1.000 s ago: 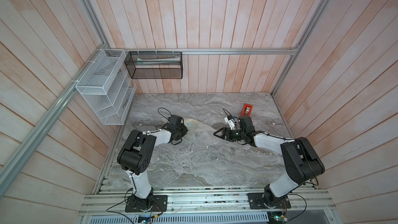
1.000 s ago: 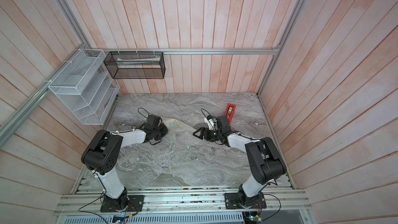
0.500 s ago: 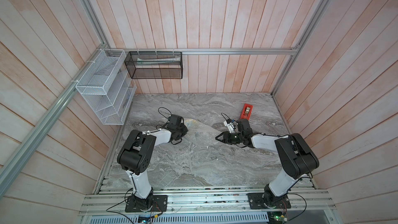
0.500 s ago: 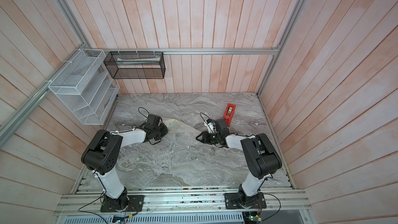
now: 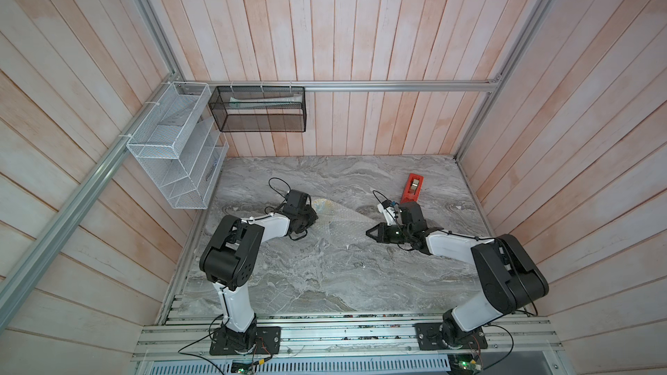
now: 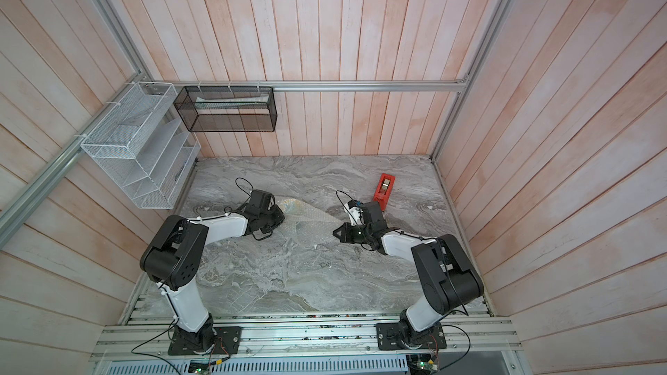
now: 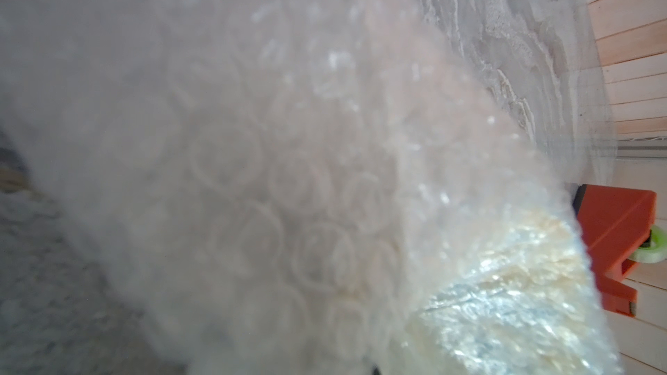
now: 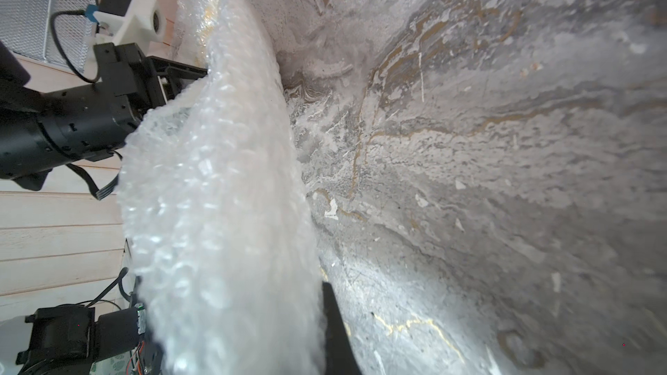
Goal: Wrap bowls in bubble wrap
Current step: Wrap the bowl in bubble wrap.
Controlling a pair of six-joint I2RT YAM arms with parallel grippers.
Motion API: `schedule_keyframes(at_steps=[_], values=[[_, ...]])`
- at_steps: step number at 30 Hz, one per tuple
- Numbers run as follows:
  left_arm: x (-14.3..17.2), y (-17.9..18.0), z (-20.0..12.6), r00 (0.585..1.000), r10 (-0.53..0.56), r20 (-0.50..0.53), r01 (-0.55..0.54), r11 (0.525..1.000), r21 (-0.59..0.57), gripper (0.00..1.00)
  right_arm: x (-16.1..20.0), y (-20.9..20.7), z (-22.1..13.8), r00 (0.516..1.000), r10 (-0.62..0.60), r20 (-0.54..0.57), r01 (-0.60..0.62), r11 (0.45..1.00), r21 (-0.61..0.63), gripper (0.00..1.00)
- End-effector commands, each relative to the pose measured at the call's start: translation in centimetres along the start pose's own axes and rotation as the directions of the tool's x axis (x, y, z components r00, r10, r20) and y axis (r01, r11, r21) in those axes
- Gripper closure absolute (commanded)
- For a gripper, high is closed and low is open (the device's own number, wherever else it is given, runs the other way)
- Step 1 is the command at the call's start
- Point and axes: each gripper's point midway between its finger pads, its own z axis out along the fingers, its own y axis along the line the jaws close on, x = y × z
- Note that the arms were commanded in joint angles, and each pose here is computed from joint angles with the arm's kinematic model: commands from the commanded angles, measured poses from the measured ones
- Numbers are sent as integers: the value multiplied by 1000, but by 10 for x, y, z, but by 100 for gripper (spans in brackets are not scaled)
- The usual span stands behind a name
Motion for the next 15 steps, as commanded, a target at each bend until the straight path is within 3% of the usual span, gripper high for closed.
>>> schedule_keyframes(at_steps=[1, 15], values=[[-12, 20, 4, 998, -13, 58, 18, 996, -88, 92, 4, 4, -5, 1000, -12, 7, 12, 1000, 9, 100], [-4, 8, 9, 999, 37, 33, -33, 995, -94, 94, -40, 105, 8, 993, -116, 18, 117, 965, -236, 100]])
